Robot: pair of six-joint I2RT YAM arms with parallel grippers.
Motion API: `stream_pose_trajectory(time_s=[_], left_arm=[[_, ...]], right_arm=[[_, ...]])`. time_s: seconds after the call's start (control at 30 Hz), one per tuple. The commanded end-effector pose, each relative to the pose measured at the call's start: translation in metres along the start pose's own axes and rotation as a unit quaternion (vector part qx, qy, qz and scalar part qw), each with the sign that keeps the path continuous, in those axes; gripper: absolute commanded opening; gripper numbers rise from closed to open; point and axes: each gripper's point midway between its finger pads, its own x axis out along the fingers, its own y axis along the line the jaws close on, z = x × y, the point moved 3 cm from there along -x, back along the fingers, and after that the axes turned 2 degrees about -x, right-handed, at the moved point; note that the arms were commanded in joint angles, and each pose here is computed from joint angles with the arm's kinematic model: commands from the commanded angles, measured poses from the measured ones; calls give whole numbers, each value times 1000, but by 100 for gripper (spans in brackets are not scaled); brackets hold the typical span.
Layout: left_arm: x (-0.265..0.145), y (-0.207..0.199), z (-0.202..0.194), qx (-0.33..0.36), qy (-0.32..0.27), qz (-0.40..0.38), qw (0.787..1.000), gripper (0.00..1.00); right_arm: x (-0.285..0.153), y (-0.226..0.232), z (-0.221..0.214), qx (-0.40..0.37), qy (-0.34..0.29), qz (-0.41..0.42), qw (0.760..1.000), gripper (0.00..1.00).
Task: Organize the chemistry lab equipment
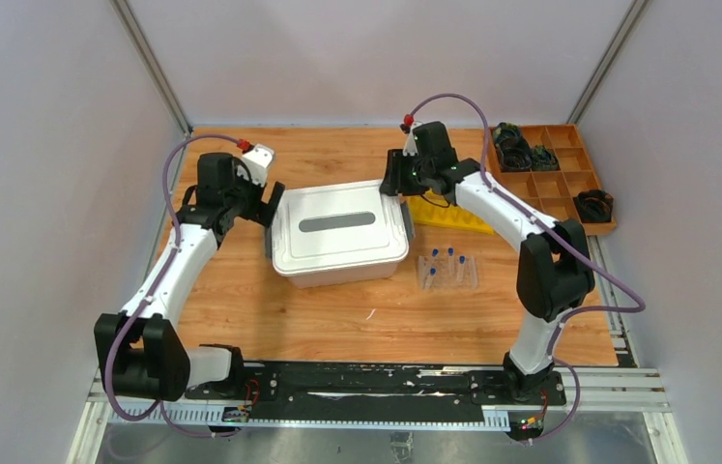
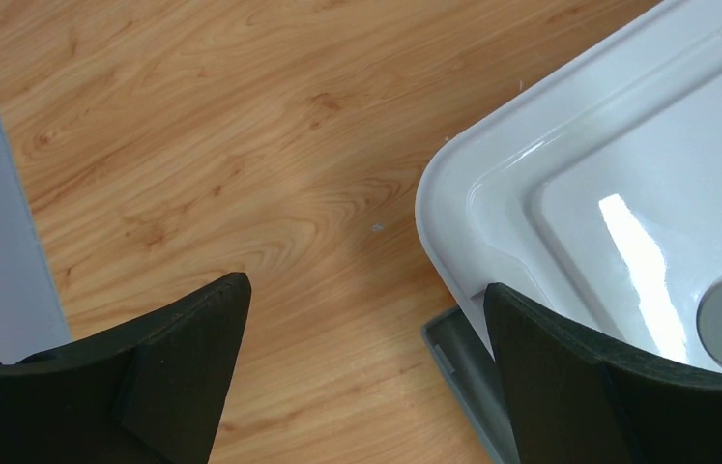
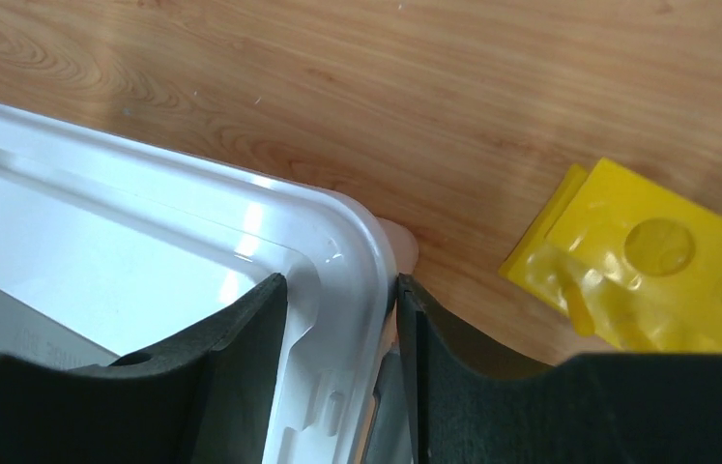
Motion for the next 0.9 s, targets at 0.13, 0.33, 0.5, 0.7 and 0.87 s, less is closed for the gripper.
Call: stream_pose_trajectory(time_s=[0.13,0.33,0.5,0.7,0.87], left_arm=[[8,7,-16,-12,41,12,999,100],[-12,12,8,-23,25,2,999,100],[-39,4,22,-16,13,-26,999,100],[-69,-7,33,-11,6,-58,998,100],[-78,-12,19,-6,33,-69,997,100]], right_arm=[[-27,52,-29,27,7,35,999,56],[-63,48,-4,2,-33,-6,999,66],[-98,40,-10,11,-57,-36,998,91],[-133,51,-44,84,-47,6,995,94],[-135,58,-84,166,-42,68,983,95]])
